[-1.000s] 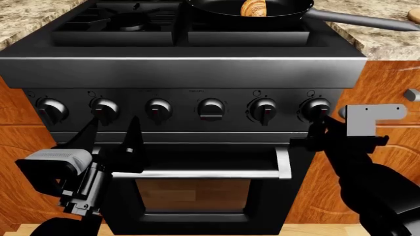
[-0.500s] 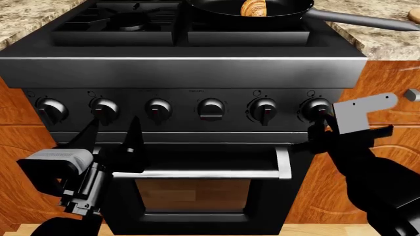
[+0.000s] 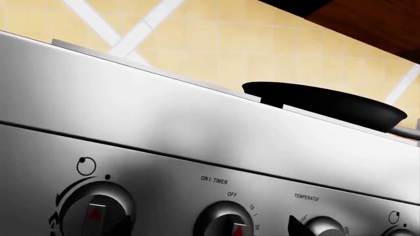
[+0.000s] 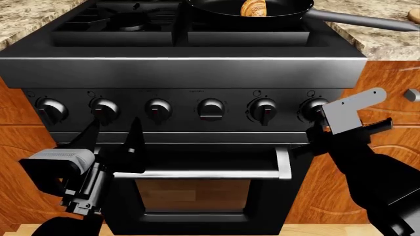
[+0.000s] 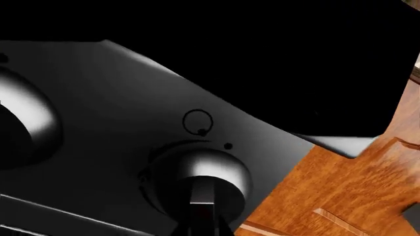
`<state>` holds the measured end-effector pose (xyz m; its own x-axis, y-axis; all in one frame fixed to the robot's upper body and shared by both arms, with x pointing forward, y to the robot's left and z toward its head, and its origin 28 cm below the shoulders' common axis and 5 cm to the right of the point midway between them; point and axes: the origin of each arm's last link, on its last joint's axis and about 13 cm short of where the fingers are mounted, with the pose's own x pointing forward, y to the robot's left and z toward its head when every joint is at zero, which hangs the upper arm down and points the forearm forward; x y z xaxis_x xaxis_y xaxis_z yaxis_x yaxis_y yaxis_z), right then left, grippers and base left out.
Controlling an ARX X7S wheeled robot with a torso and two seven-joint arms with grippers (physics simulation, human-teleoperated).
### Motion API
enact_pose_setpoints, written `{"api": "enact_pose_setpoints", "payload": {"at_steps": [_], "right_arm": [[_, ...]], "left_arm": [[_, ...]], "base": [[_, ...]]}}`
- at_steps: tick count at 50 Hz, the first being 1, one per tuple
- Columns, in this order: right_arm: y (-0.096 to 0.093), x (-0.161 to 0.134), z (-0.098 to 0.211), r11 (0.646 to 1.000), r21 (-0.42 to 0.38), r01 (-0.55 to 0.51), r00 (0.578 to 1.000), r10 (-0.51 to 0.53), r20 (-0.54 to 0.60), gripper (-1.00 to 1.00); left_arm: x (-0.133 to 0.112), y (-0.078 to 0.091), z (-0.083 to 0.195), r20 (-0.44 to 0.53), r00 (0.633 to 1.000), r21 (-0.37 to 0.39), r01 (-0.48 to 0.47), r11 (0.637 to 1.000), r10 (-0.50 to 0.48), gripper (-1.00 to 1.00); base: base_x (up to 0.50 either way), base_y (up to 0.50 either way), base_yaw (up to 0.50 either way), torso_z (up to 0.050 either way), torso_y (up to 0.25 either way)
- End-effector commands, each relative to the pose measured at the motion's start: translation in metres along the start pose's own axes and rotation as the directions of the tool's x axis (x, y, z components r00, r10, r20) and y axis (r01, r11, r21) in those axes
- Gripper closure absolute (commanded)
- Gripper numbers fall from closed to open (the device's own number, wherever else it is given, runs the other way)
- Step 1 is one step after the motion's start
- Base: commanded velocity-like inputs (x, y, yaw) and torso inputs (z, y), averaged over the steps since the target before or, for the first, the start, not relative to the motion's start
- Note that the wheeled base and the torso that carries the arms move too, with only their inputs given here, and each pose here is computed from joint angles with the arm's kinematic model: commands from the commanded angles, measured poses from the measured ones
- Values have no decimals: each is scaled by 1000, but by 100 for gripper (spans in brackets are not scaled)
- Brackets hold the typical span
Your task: Pick the croissant and place it on the pan. Then turn on the stove to warm the croissant.
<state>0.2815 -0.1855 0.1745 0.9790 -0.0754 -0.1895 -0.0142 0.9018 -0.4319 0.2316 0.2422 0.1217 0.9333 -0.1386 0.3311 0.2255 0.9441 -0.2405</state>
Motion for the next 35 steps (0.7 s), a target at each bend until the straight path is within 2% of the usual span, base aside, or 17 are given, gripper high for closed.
{"api": "enact_pose_setpoints", "payload": {"at_steps": [1,7,8,22,35], "right_arm": [[10,-2,-3,995,8,-99,995,99,-30,100],[10,-2,-3,995,19,-94,995,95,-28,100],[10,-2,-3,995,21,-96,995,96,-27,-100],[10,-12,2,996,24,-85,996,85,-15,-100],[8,-38,11,1000,17,-12,999,11,42,-100]], "left_arm": [[0,0,0,0,1000,0,0,1000,0,-100],[0,0,0,0,1000,0,0,1000,0,-100],[0,0,0,0,1000,0,0,1000,0,-100],[0,0,0,-1,1000,-3,1,1000,-1,-100],[-1,-1,3,7,1000,-7,5,1000,-5,-100]], "base": [[0,0,0,0,0],[0,0,0,0,0],[0,0,0,0,0],[0,0,0,0,0],[0,0,0,0,0]]}}
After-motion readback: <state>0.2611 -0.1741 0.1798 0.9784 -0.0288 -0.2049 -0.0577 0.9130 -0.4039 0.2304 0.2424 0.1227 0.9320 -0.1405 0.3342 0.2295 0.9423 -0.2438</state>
